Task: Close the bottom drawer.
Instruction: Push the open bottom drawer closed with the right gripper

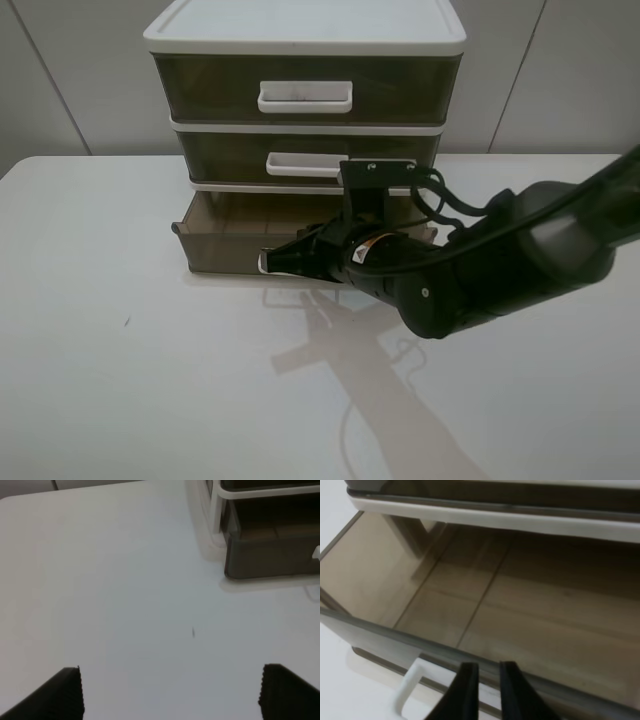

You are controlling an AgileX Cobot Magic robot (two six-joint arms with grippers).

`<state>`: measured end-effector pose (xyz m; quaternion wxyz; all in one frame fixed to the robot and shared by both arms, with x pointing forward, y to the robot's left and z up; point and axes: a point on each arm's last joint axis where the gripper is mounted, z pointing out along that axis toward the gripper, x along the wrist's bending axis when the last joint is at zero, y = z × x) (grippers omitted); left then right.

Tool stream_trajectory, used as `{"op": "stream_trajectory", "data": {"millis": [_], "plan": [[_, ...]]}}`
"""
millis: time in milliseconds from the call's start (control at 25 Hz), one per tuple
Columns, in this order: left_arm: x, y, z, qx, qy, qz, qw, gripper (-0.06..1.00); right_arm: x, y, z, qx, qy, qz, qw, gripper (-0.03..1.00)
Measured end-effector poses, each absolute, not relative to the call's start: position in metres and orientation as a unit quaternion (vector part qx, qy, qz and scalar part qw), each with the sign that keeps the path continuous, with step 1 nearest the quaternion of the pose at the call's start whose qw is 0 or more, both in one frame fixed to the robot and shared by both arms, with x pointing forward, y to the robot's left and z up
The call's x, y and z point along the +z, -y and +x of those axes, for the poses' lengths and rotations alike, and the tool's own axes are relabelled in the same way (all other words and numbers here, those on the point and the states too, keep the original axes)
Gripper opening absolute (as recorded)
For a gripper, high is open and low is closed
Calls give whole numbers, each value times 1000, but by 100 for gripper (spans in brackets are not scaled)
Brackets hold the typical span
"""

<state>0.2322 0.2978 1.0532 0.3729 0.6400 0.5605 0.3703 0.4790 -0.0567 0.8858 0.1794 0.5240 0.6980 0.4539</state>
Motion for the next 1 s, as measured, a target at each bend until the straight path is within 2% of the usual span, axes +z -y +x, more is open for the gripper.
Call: {"op": "stream_trajectory", "data": {"millis": [320,1000], "plan": [[1053,-298,232,370,-560,640,373,72,880,55,476,448,-699,528,177,2],[1053,-298,232,370,-560,640,373,72,860,54,485,465,-666,541,221,2]]}}
